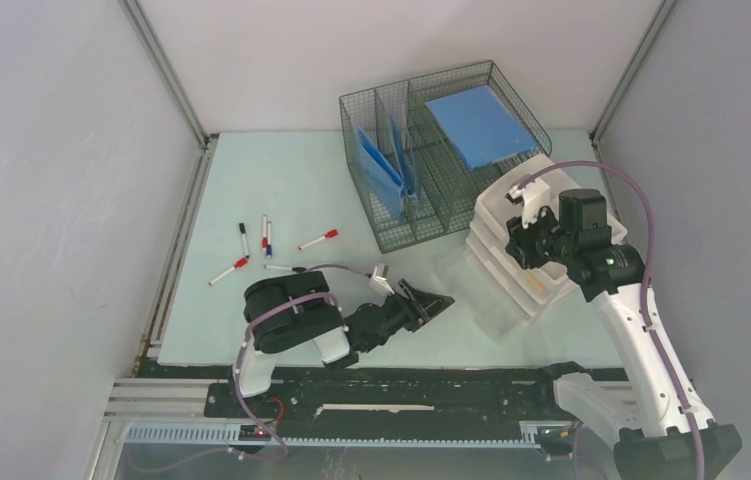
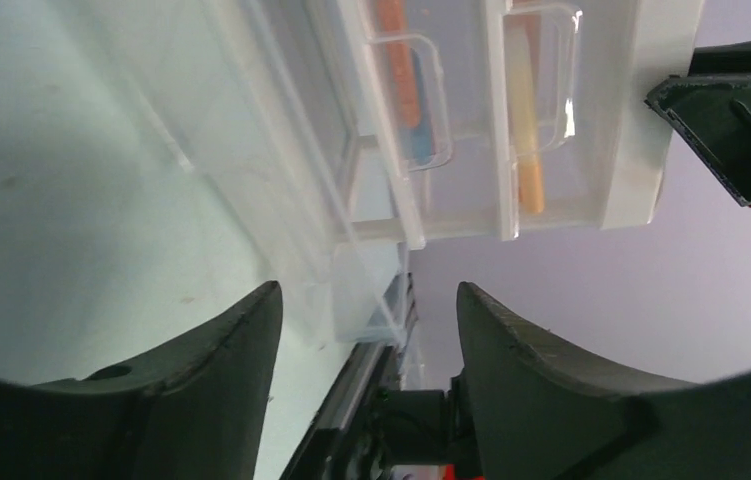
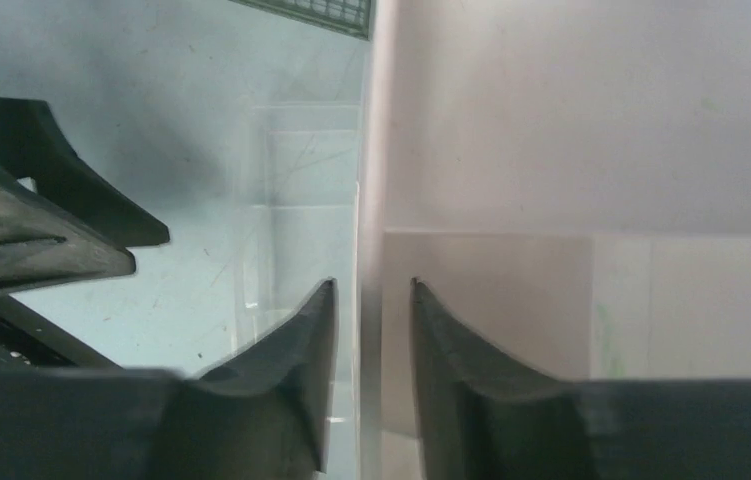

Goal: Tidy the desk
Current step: Open the drawer in the storage box, then pick up the stationery from the center of the board.

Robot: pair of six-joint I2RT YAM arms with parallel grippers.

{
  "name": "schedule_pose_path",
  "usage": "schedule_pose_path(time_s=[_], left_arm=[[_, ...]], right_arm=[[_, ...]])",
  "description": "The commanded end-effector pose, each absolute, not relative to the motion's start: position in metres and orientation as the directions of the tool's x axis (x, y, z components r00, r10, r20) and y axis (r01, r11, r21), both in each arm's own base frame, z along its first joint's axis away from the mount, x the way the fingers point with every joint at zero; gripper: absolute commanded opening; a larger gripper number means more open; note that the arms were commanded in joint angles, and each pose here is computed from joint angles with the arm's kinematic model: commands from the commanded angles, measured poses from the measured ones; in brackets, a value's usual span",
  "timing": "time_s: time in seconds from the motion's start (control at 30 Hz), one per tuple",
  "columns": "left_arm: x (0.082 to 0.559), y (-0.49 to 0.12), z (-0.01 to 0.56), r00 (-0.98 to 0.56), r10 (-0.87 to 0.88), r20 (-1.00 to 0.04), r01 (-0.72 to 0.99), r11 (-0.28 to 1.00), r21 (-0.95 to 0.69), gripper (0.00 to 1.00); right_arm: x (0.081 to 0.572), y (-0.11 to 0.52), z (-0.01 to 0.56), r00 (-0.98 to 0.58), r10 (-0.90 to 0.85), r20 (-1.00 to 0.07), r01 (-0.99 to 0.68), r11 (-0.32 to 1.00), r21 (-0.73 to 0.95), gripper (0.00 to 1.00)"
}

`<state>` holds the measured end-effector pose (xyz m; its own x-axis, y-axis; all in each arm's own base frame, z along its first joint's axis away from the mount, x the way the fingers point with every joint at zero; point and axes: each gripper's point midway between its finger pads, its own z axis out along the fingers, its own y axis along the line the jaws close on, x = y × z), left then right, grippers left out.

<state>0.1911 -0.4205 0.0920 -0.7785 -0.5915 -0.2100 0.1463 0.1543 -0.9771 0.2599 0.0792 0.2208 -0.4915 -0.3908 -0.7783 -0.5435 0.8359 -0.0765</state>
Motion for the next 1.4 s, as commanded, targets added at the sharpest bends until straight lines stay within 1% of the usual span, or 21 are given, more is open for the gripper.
schedule_pose_path(time_s=[0.0,0.07,0.1,0.2,0.3,0.4,0.43,0.5,0.53,0.6,0.67,0.7,0.77,0.83,0.97,1.13,1.2,1.37], left_arm=[[0.195,-0.384,0.120,-0.699,-0.629,-0.339,0.271,0.205,-0.940,0.69],[0.196,-0.362,0.119,-0.660,-0.630,-0.409,0.308,0.269,-0.913,0.72],[0.196,-0.350,0.112,-0.644,-0.623,-0.444,0.316,0.312,-0.896,0.73],[0.200,-0.316,0.109,-0.587,-0.606,-0.537,0.340,0.417,-0.843,0.79],[0.206,-0.288,0.096,-0.557,-0.549,-0.623,0.322,0.549,-0.771,0.89],[0.212,-0.267,0.095,-0.525,-0.462,-0.715,0.307,0.681,-0.665,0.98],[0.215,-0.259,0.096,-0.511,-0.424,-0.748,0.294,0.731,-0.615,1.00],[0.224,-0.244,0.119,-0.454,-0.383,-0.804,0.286,0.793,-0.539,1.00],[0.225,-0.233,0.119,-0.440,-0.329,-0.836,0.281,0.834,-0.476,1.00],[0.230,-0.217,0.133,-0.403,-0.302,-0.864,0.257,0.869,-0.423,1.00],[0.237,-0.200,0.139,-0.383,-0.291,-0.877,0.225,0.891,-0.394,1.00],[0.239,-0.194,0.140,-0.385,-0.290,-0.876,0.215,0.895,-0.391,1.00],[0.246,-0.181,0.138,-0.400,-0.304,-0.865,0.191,0.895,-0.404,1.00],[0.252,-0.170,0.136,-0.413,-0.327,-0.850,0.173,0.888,-0.425,1.00],[0.267,-0.151,0.131,-0.431,-0.355,-0.829,0.123,0.888,-0.444,1.00],[0.293,-0.140,0.118,-0.508,-0.326,-0.797,0.076,0.905,-0.418,1.00],[0.305,-0.135,0.108,-0.560,-0.280,-0.779,0.045,0.929,-0.367,1.00],[0.338,-0.125,0.095,-0.629,-0.152,-0.762,0.006,0.980,-0.201,1.00]], right_arm=[[0.251,0.072,0.236,-0.437,-0.414,-0.798,-0.540,0.830,-0.135,0.49],[0.245,0.073,0.250,-0.400,-0.417,-0.816,-0.550,0.822,-0.151,0.62],[0.242,0.073,0.257,-0.382,-0.417,-0.825,-0.552,0.819,-0.158,0.67],[0.232,0.073,0.278,-0.326,-0.424,-0.845,-0.560,0.807,-0.189,0.75],[0.220,0.074,0.297,-0.258,-0.424,-0.868,-0.566,0.794,-0.219,0.77],[0.207,0.080,0.312,-0.197,-0.411,-0.890,-0.590,0.774,-0.227,0.79],[0.201,0.084,0.316,-0.176,-0.403,-0.898,-0.608,0.762,-0.224,0.79],[0.188,0.096,0.319,-0.143,-0.386,-0.911,-0.664,0.720,-0.201,0.79],[0.181,0.102,0.319,-0.131,-0.377,-0.917,-0.699,0.691,-0.185,0.79],[0.165,0.118,0.316,-0.103,-0.359,-0.928,-0.777,0.611,-0.150,0.79],[0.149,0.132,0.310,-0.073,-0.338,-0.938,-0.850,0.514,-0.119,0.79],[0.137,0.142,0.308,-0.048,-0.317,-0.947,-0.890,0.444,-0.104,0.79],[0.121,0.152,0.299,-0.018,-0.295,-0.955,-0.935,0.343,-0.089,0.80],[0.112,0.157,0.290,0.024,-0.282,-0.959,-0.955,0.276,-0.106,0.84],[0.110,0.160,0.269,0.070,-0.266,-0.961,-0.958,0.251,-0.139,0.93],[0.112,0.162,0.240,0.026,-0.277,-0.960,-0.971,0.220,-0.090,0.94],[0.112,0.162,0.236,0.017,-0.292,-0.956,-0.972,0.219,-0.084,0.94],[0.116,0.159,0.228,0.026,-0.331,-0.943,-0.963,0.245,-0.112,0.95]])
